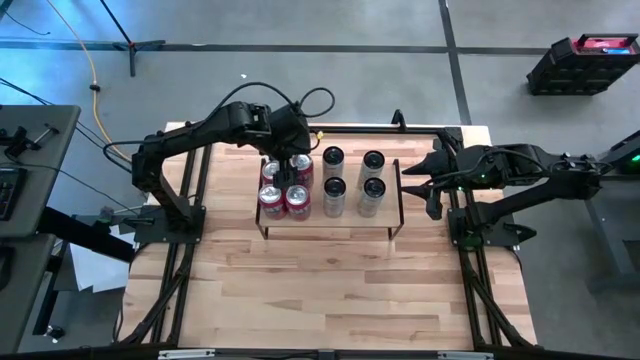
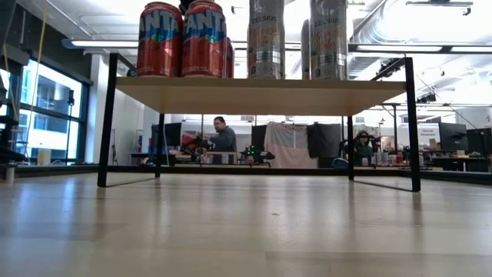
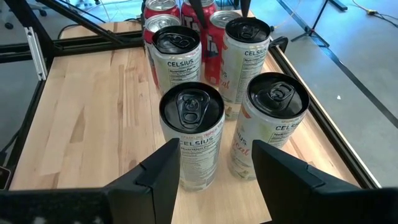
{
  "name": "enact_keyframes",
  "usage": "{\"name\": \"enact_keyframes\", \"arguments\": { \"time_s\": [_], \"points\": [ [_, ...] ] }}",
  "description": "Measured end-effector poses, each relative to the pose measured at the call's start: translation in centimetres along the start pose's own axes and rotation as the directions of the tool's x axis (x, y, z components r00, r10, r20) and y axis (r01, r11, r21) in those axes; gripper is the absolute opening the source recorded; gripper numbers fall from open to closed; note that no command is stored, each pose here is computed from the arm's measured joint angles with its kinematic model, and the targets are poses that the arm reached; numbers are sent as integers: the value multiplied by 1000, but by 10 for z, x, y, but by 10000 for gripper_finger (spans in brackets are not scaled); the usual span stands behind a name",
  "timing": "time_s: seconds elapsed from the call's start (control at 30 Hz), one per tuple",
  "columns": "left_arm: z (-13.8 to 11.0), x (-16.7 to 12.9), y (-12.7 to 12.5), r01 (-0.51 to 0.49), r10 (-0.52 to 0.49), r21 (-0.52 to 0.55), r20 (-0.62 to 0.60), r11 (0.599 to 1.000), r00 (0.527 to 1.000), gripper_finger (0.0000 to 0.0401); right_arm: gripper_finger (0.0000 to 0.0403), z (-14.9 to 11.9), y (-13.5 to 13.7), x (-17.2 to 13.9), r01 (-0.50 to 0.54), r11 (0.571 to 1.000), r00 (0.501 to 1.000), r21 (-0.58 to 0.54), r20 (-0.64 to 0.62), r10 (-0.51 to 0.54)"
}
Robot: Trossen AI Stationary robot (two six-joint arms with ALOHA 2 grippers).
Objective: Place canned beverage on shelf
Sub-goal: Adjust the soda cans on the shelf
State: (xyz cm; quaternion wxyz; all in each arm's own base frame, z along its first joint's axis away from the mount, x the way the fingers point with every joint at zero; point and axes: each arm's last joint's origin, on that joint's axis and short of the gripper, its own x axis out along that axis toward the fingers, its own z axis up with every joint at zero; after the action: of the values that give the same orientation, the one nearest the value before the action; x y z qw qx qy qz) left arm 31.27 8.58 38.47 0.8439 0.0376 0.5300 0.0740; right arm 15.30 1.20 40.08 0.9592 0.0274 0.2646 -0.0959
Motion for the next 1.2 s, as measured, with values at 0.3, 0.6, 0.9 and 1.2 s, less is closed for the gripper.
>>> {"name": "enact_keyframes", "arguments": {
  "time_s": [0.3, 0.6, 0.9, 1.2],
  "points": [
    [-1, -18, -5, 9, -9, 5, 61, 1000, 998, 326, 184, 0, 0, 0, 0, 1000, 1000, -2, 0, 0],
    [1, -22, -8, 17, -17, 4, 85, 1000, 996, 326, 184, 0, 0, 0, 0, 999, 1000, -45, 0, 0],
    [-1, -22, 13, 153, -139, -89, 146, 984, 980, 326, 184, 0, 0, 0, 0, 999, 1000, -43, 0, 0],
    [-4, -26, 42, 224, -157, -250, 259, 942, 953, 326, 184, 0, 0, 0, -1, 999, 1000, -45, 0, 1]
  ]
}}
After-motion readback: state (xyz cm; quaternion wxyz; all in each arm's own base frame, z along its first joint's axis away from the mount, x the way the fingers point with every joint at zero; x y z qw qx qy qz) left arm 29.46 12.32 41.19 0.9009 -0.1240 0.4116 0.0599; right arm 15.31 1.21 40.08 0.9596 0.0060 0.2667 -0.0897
